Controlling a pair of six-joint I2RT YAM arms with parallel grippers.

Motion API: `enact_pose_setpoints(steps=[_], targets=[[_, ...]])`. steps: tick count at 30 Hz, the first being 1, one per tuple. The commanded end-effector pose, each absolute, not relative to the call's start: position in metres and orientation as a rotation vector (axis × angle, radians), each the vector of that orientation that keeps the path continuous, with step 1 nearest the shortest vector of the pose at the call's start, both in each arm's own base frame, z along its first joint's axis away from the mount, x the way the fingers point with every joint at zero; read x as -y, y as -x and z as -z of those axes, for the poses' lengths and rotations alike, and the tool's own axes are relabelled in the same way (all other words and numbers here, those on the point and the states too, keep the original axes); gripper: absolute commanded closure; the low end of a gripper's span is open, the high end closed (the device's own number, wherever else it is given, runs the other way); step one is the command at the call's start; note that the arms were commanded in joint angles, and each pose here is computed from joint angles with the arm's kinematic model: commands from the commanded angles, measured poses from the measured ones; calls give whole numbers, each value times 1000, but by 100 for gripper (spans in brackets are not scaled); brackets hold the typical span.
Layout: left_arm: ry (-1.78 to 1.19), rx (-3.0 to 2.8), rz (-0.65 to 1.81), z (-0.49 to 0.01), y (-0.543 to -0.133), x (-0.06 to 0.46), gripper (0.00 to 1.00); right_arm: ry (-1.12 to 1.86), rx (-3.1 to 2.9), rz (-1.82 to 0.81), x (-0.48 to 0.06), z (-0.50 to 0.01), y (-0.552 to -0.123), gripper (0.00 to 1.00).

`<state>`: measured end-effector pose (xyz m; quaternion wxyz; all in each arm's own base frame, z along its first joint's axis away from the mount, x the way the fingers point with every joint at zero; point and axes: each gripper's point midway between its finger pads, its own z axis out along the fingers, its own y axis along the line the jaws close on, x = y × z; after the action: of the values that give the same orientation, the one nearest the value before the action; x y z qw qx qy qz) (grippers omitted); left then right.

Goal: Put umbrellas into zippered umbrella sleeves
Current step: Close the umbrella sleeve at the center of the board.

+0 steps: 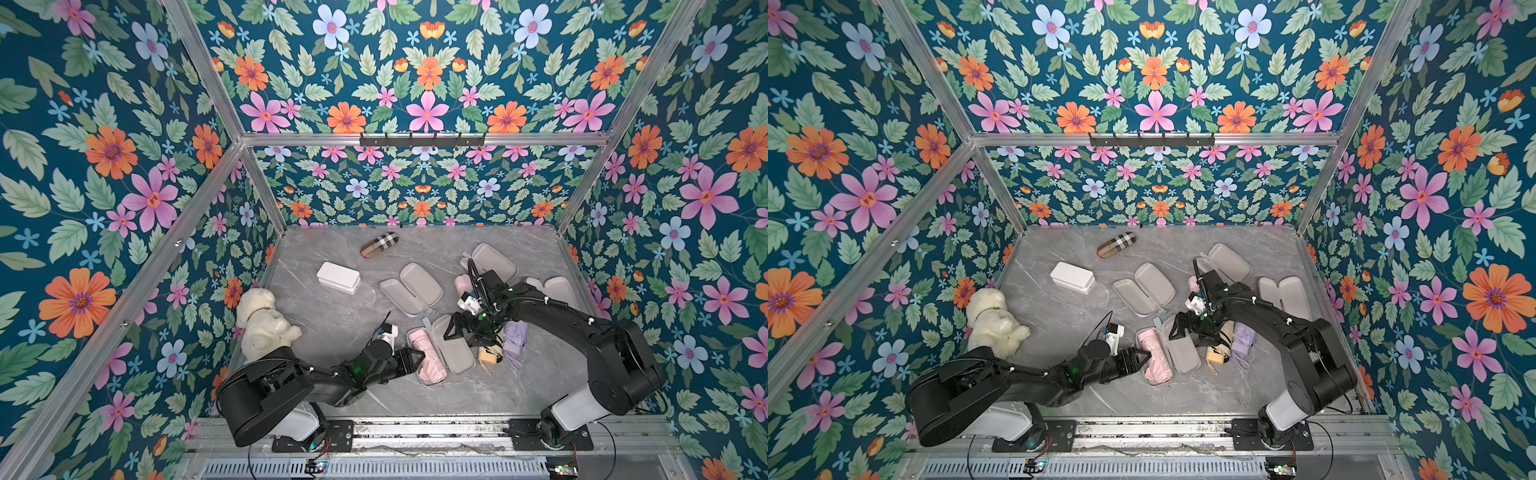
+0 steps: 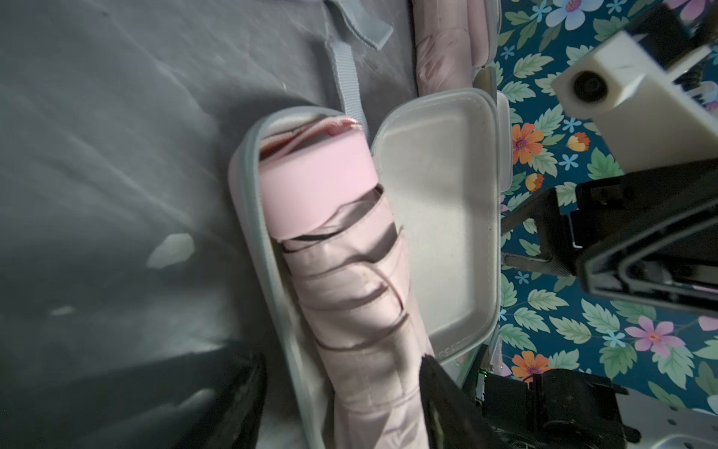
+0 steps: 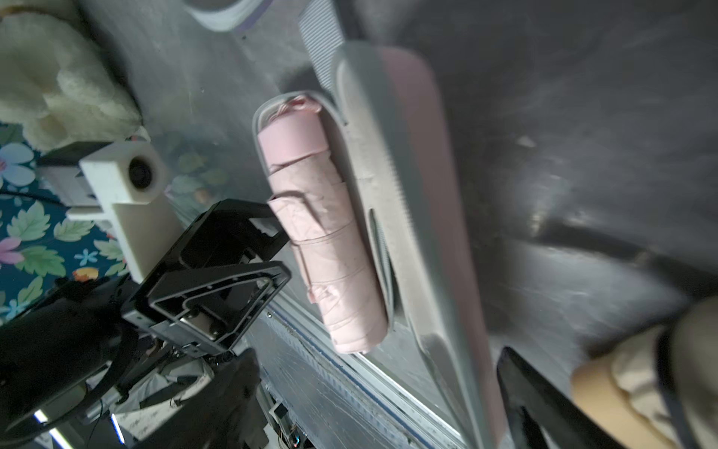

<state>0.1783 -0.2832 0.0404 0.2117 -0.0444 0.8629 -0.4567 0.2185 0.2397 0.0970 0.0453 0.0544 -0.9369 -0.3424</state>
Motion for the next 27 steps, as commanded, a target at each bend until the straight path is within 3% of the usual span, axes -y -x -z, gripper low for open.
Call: enact_pose_setpoints(steps=[1,8,11,17,20,22,27], targets=[[97,-2353,1336,-49,-180,293,40,-327,2783,1238,-277,-123,-205,6],[106,-2367,1339,-39,-189,287,67,-340,2764,1180,-306,-103,-190,8],[153,-2362,1347,-38,-191,271,69,-281,2755,1164,-306,-83,-191,8],[123,-2354,1332,-49,-187,263,62,-204,2740,1201,-309,-71,-194,10],[105,-2313,1353,-63,-189,266,46,-189,2729,1224,-311,-73,-195,11],[72,-2307,1365,-67,-188,273,40,-172,2715,1257,-314,-75,-197,12],[12,-2435,1265,-37,-187,279,37,-107,2657,1405,-319,-87,-202,22]])
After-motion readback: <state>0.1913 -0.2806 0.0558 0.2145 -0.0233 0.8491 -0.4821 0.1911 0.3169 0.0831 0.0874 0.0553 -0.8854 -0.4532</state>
